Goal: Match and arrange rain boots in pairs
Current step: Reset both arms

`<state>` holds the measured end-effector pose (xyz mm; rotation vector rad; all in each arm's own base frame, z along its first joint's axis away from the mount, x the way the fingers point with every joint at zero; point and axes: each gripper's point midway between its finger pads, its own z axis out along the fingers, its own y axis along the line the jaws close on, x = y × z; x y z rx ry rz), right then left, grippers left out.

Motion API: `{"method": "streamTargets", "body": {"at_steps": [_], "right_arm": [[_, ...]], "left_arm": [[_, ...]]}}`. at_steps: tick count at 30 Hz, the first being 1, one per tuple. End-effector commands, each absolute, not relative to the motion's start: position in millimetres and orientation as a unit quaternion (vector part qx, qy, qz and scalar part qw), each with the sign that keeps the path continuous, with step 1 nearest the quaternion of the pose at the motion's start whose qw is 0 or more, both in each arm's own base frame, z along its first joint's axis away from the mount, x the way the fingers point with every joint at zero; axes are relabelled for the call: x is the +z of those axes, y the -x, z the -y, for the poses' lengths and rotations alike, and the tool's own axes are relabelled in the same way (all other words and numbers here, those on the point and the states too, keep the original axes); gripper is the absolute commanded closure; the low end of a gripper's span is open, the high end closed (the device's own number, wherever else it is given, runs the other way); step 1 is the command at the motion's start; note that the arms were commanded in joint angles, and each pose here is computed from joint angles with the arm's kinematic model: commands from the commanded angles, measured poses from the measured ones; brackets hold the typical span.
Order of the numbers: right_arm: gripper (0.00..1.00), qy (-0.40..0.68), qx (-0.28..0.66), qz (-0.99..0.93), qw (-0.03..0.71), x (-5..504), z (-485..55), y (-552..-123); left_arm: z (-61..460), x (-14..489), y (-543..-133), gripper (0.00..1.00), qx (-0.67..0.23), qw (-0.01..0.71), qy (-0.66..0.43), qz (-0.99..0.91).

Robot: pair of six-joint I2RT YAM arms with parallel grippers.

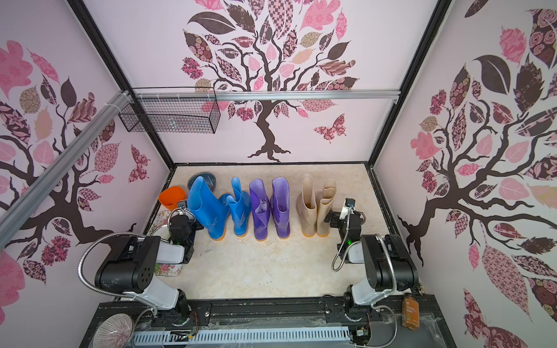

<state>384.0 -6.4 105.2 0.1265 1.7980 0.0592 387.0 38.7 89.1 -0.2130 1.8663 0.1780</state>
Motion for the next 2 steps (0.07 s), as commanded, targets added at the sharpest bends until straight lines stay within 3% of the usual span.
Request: {"method": "streamTargets", "body": {"at_steps": [1, 2], "right_arm": [[0.00, -0.035, 0.037, -0.780, 0.624, 110.2, -3.3, -388.8], [0.00, -0.035, 0.038, -0.780, 0.623, 109.2, -3.7, -387.7]], "left_arm": [[-41.5, 106.9, -396.4, 0.02, 0.084, 0.609, 0.098, -0.782], [-41.6, 106.7, -396.2, 0.02, 0.084, 0.609, 0.098, -0.783]]}}
